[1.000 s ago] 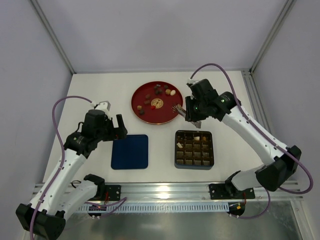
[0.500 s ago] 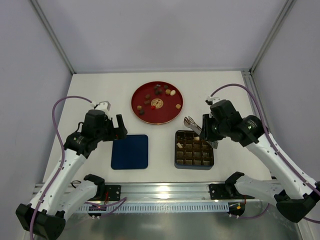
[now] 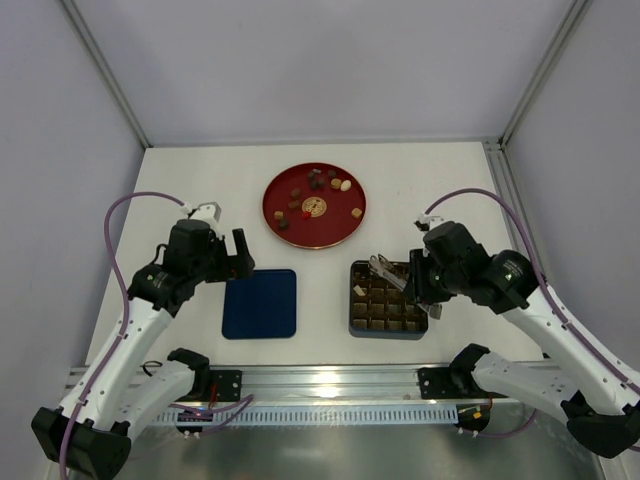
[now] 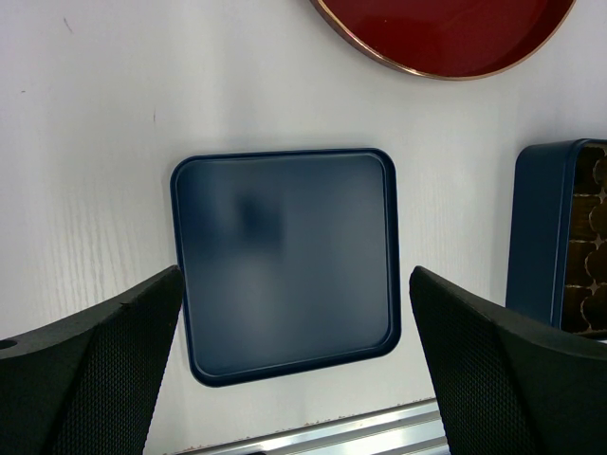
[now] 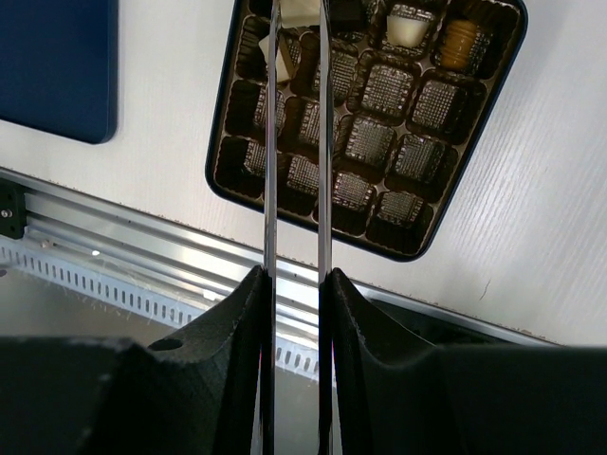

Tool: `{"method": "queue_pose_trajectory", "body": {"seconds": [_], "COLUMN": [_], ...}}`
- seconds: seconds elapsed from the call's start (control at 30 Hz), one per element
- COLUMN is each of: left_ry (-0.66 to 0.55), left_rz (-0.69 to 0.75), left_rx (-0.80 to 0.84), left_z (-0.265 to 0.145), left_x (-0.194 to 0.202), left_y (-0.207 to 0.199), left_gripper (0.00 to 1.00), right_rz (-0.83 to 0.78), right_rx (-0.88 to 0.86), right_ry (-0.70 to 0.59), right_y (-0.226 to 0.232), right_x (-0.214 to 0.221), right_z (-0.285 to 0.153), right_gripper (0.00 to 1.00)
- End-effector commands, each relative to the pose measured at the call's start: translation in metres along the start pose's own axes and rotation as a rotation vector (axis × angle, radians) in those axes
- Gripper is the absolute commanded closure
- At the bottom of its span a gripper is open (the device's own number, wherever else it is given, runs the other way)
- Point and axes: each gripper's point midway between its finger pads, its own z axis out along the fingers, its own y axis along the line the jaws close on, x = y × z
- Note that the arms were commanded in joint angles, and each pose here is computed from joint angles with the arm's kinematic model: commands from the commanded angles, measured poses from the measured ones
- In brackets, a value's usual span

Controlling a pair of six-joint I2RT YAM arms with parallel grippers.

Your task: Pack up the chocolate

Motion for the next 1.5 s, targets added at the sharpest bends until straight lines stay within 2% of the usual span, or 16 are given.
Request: {"method": "queue_pose_trajectory", "body": {"seconds": [0.0, 0.37, 1.47], "left_ry": [-0.018, -0.018, -0.013], "left_rz": [0.016, 0.012, 0.014], "left_rx": [0.0, 0.0, -0.002], "left_z": [0.0, 0.0, 0.001], "left_x": [-0.004, -0.004, -0.004], "left_y": [0.0, 0.0, 0.0], "left_gripper": [0.0, 0.0, 0.0], "right_rz": [0.026, 0.034, 0.037], "right_rx": [-0.006, -0.01, 0.013], "right_ry": [-0.017, 0.014, 0.02], "right_y": [0.0, 0.002, -0.002], "right_x": [0.004, 0.028, 0.034], "right_z": [-0.004, 0.003, 0.016], "right_gripper": [0.69, 0.69, 0.68]}}
